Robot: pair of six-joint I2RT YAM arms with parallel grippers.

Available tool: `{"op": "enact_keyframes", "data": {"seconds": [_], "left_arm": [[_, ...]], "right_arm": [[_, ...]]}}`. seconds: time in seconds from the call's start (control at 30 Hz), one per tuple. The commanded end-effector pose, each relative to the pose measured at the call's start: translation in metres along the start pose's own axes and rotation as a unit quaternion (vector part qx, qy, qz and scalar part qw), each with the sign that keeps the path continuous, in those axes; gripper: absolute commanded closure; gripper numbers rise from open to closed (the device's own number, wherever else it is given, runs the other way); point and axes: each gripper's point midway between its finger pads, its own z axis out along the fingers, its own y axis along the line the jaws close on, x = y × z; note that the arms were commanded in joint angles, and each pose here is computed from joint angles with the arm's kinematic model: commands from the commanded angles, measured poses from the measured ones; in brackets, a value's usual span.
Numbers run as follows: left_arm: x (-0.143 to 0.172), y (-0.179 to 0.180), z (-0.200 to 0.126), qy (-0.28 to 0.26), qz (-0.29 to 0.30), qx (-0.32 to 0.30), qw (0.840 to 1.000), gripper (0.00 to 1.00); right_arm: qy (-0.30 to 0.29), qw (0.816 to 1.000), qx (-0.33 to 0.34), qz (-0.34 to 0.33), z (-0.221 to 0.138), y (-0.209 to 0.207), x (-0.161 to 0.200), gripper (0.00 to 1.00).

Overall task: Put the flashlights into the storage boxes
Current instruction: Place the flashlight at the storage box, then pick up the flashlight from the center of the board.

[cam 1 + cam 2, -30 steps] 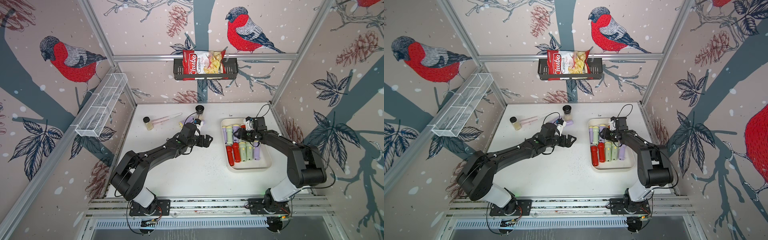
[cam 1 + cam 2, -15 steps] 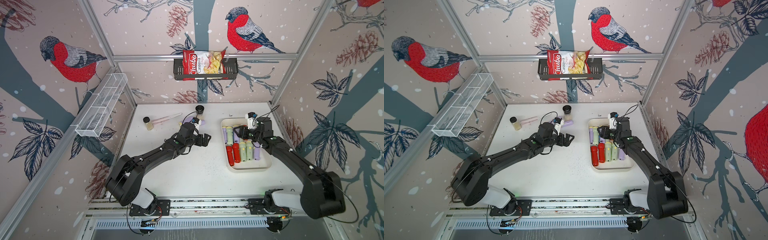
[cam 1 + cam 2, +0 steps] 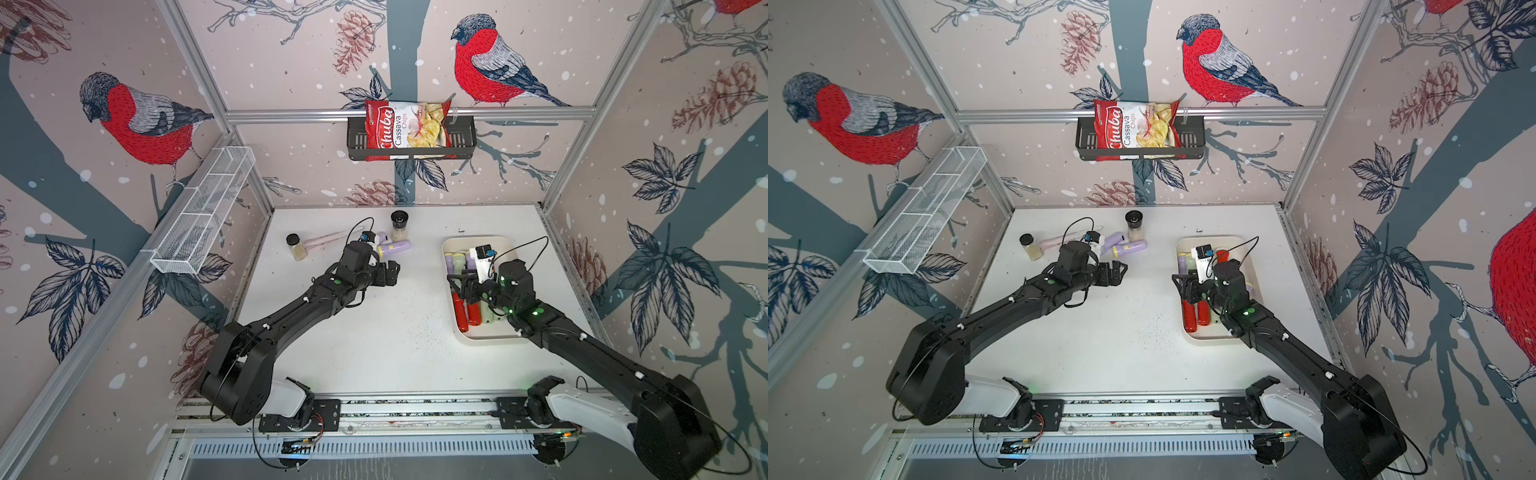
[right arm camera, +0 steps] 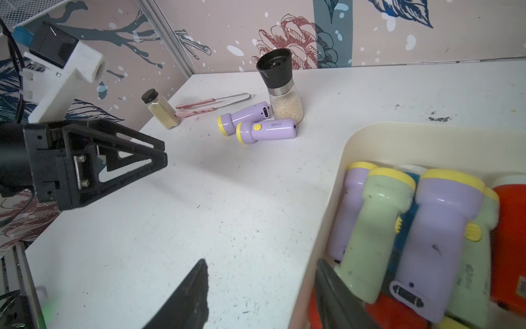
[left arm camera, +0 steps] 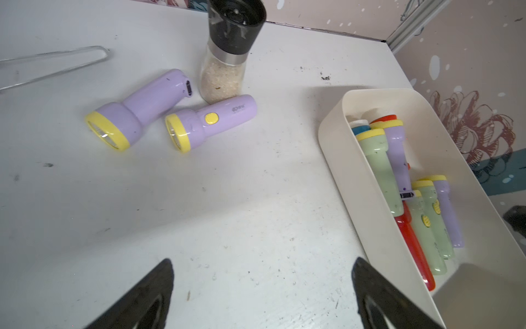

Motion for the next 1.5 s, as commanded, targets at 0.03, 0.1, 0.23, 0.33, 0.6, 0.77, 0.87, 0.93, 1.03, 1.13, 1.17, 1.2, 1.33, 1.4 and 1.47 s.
{"op": "enact_keyframes", "data": {"seconds": [0.03, 0.1, 0.23, 0.33, 0.6, 0.77, 0.87, 0.93, 1.03, 1.13, 1.17, 1.2, 1.33, 1.4, 1.47], "left_arm": [[-0.003, 0.019, -0.003, 0.002, 0.011, -0.044, 0.999, 0.04], [-0.005, 0.026, -0.002, 0.005, 0.009, -0.056, 0.998, 0.05], [-0.011, 0.042, 0.004, 0.014, -0.004, -0.075, 0.997, 0.07], [-0.010, 0.053, 0.010, 0.027, -0.006, -0.088, 0.996, 0.08], [-0.029, 0.066, 0.030, 0.068, -0.001, -0.093, 0.993, 0.13], [-0.041, 0.068, 0.045, 0.071, -0.016, -0.056, 0.996, 0.14], [-0.048, 0.087, 0.056, 0.078, -0.025, -0.075, 0.994, 0.16], [-0.053, 0.101, 0.066, 0.085, -0.024, -0.093, 0.992, 0.17], [-0.052, 0.119, 0.082, 0.109, -0.008, -0.118, 0.987, 0.19], [-0.050, 0.130, 0.098, 0.125, 0.026, -0.125, 0.984, 0.22], [-0.050, 0.135, 0.101, 0.129, 0.033, -0.132, 0.982, 0.22], [-0.048, 0.141, 0.104, 0.135, 0.039, -0.134, 0.981, 0.22], [-0.043, 0.163, 0.109, 0.153, 0.049, -0.133, 0.978, 0.22], [-0.041, 0.163, 0.110, 0.156, 0.061, -0.109, 0.980, 0.23], [-0.038, 0.158, 0.113, 0.155, 0.075, -0.083, 0.982, 0.24]], "right_arm": [[-0.024, 1.000, -0.004, -0.013, 0.004, 0.005, -0.011, 0.40], [-0.021, 1.000, -0.006, -0.014, 0.007, 0.007, -0.010, 0.40], [-0.009, 1.000, -0.009, -0.016, 0.015, 0.009, -0.010, 0.40], [0.008, 1.000, 0.011, -0.013, 0.024, 0.003, -0.009, 0.39], [0.054, 0.996, -0.004, -0.067, 0.059, 0.010, -0.004, 0.35], [0.097, 0.983, -0.005, -0.157, 0.093, 0.007, -0.003, 0.29], [0.111, 0.979, -0.012, -0.173, 0.109, 0.008, -0.006, 0.29], [0.114, 0.977, -0.021, -0.179, 0.116, 0.010, -0.005, 0.29], [0.117, 0.975, -0.025, -0.186, 0.121, 0.012, -0.002, 0.29], [0.130, 0.974, -0.011, -0.187, 0.122, 0.006, 0.005, 0.29], [0.133, 0.973, -0.005, -0.188, 0.121, 0.003, 0.008, 0.29], [0.138, 0.972, 0.001, -0.188, 0.120, 0.000, 0.011, 0.29], [0.154, 0.969, 0.018, -0.194, 0.116, -0.009, 0.023, 0.28], [0.161, 0.966, 0.025, -0.198, 0.115, -0.012, 0.027, 0.28], [0.165, 0.965, 0.029, -0.200, 0.116, -0.014, 0.030, 0.28]]}}
